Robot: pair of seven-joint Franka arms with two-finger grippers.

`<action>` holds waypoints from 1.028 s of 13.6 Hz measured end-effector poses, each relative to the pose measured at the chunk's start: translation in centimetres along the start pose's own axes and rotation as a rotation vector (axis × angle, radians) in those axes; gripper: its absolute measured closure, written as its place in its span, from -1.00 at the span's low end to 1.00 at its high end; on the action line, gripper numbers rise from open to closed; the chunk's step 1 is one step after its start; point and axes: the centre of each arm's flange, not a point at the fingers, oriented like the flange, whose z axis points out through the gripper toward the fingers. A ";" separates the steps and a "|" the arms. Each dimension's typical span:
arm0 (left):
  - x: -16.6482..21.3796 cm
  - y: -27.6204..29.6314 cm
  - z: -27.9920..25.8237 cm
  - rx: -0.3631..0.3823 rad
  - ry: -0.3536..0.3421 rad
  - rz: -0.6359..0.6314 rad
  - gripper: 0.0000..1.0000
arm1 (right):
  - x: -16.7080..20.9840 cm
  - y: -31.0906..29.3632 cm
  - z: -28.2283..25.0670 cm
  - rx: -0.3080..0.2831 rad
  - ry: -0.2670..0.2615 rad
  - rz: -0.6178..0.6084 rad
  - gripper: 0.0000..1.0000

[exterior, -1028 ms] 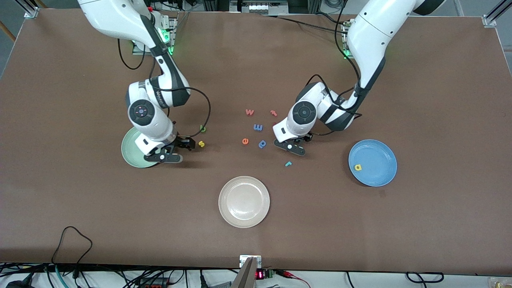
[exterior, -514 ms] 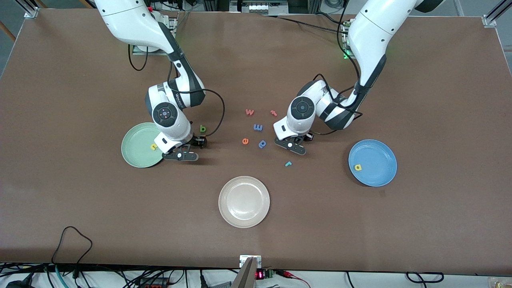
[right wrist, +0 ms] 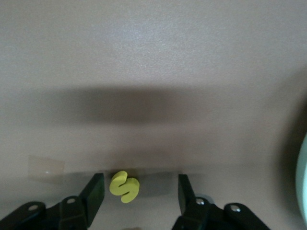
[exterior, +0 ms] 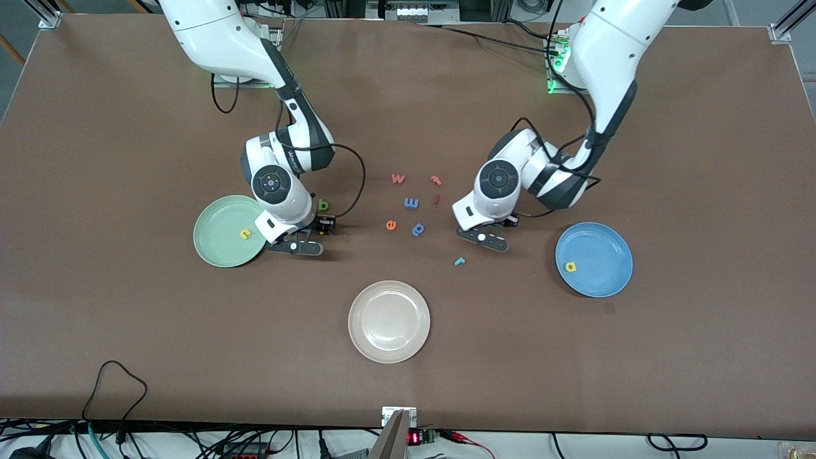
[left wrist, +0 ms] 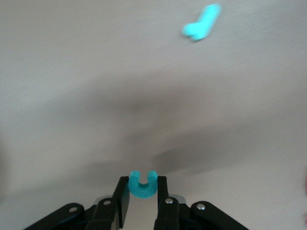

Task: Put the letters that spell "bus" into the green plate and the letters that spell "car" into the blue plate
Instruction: 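Carry the s to the green plate while the left gripper drops c on blue plate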

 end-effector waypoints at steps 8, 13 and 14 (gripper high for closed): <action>-1.0 -16.5 -1.8 0.027 -0.095 -0.042 0.44 | 0.3 -0.5 0.2 0.002 0.005 -0.003 0.08; -1.3 -21.2 1.2 0.021 -0.131 -0.015 0.44 | 0.3 -0.7 0.0 0.004 0.007 -0.005 0.41; -1.3 -21.9 1.2 0.017 -0.129 -0.005 0.36 | 0.3 -0.7 0.0 0.004 0.008 -0.005 0.41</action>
